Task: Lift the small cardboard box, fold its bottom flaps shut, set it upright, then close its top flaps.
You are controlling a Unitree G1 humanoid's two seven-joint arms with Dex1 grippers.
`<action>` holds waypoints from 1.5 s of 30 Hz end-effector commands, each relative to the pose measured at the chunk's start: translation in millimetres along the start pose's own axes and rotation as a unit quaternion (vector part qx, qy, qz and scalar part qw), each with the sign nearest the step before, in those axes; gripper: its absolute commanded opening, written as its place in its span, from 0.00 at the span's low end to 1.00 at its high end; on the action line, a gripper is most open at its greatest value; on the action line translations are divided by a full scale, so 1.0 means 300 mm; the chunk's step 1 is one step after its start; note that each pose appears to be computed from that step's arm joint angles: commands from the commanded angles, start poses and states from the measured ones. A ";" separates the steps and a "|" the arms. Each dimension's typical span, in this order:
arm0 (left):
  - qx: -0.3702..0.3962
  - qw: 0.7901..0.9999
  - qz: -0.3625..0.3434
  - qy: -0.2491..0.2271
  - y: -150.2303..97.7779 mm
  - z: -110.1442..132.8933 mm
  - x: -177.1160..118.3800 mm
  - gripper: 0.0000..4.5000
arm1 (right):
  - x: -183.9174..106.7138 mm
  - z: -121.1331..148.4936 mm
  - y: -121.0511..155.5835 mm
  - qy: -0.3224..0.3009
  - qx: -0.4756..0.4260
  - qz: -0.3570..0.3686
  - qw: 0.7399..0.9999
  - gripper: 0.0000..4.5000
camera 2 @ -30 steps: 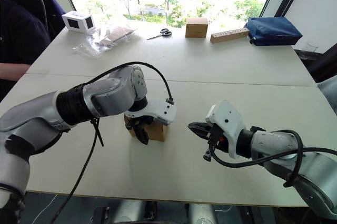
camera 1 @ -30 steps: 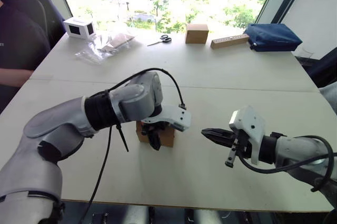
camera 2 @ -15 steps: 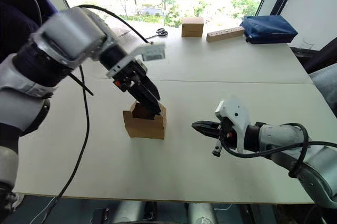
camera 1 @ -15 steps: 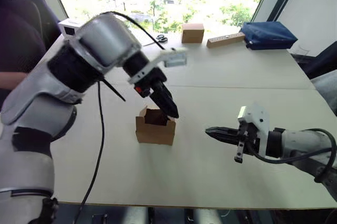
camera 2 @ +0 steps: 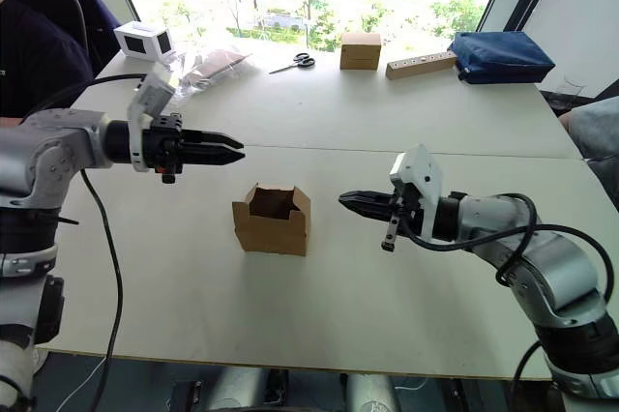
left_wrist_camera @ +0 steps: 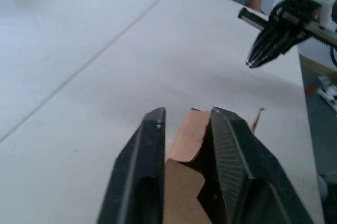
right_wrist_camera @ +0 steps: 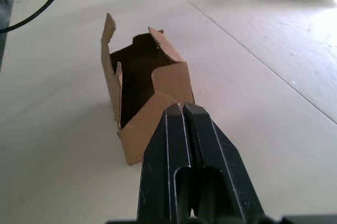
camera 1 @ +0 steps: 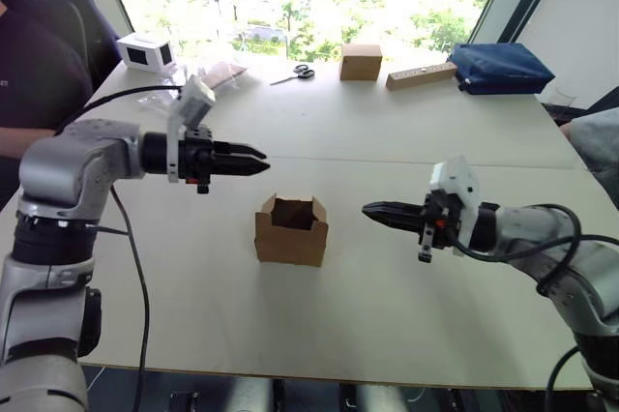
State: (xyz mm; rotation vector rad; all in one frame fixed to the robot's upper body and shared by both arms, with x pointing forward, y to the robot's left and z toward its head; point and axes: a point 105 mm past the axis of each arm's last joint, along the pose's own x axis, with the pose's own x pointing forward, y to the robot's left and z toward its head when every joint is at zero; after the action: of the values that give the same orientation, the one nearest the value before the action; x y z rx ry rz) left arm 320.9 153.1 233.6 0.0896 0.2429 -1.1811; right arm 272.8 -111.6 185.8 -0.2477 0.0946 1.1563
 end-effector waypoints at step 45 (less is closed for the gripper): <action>0.051 0.994 -0.019 0.100 -0.040 -0.243 0.150 0.02 | 0.243 -0.094 -0.027 0.062 -0.079 0.068 0.993 0.00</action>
State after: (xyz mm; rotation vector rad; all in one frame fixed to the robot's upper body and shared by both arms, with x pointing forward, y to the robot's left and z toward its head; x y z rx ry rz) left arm 315.2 121.6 150.3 0.2796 0.3790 -1.2343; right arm 309.3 -59.8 142.0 -0.4368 0.1509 1.2844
